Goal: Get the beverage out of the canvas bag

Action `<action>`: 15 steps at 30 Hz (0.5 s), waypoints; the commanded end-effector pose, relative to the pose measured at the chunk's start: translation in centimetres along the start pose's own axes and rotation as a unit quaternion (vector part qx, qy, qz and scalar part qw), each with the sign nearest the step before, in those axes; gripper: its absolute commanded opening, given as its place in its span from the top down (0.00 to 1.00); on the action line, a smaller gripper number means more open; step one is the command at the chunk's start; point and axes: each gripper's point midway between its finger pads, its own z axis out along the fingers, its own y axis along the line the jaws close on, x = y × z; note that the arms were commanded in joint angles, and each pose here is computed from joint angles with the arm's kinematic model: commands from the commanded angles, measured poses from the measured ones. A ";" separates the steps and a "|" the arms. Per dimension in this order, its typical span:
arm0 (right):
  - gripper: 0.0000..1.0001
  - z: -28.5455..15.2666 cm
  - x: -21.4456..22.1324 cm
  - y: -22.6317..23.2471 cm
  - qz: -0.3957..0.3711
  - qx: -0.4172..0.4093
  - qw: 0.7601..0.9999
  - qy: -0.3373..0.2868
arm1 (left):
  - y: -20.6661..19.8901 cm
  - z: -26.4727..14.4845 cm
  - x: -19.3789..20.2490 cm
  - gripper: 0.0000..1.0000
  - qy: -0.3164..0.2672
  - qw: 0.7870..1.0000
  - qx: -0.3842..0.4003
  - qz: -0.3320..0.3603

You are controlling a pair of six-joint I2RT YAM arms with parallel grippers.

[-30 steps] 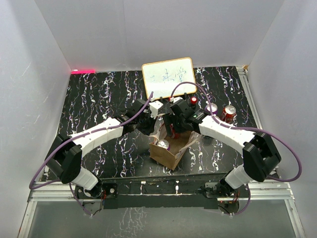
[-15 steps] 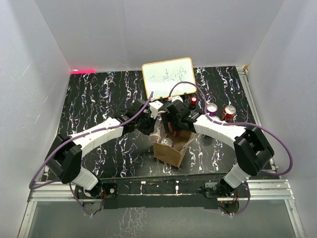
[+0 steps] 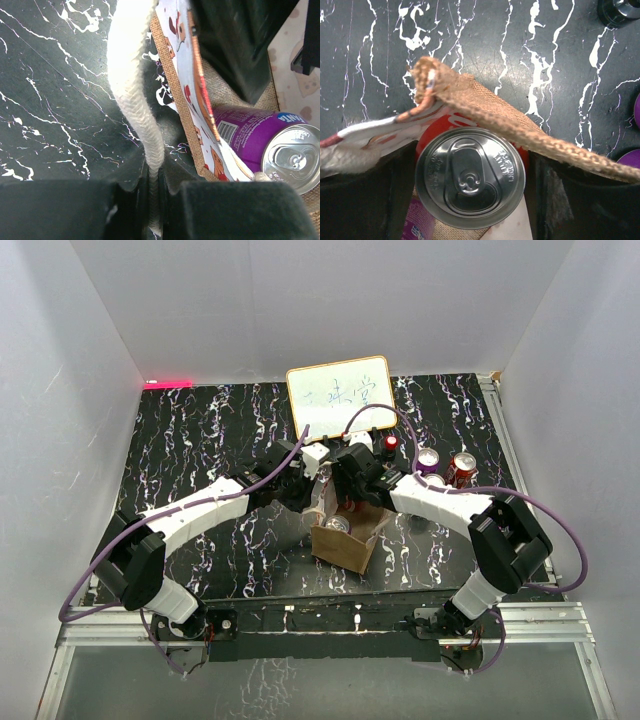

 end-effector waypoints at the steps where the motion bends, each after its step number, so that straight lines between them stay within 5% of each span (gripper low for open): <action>1: 0.49 0.0 -2.6 0.5 0.028 -0.007 0.998 -0.050 | -0.7 -0.9 -1.1 0.98 -0.011 1.000 0.007 0.008; 6: 0.76 -0.6 -2.8 0.7 0.025 -0.021 0.998 -0.054 | -0.7 -0.9 -1.1 0.98 -0.011 1.000 0.008 0.008; 15: 0.84 -2.7 -4.0 1.4 0.028 -0.056 0.995 -0.076 | -0.7 -0.8 -1.0 0.98 -0.008 1.000 0.009 0.007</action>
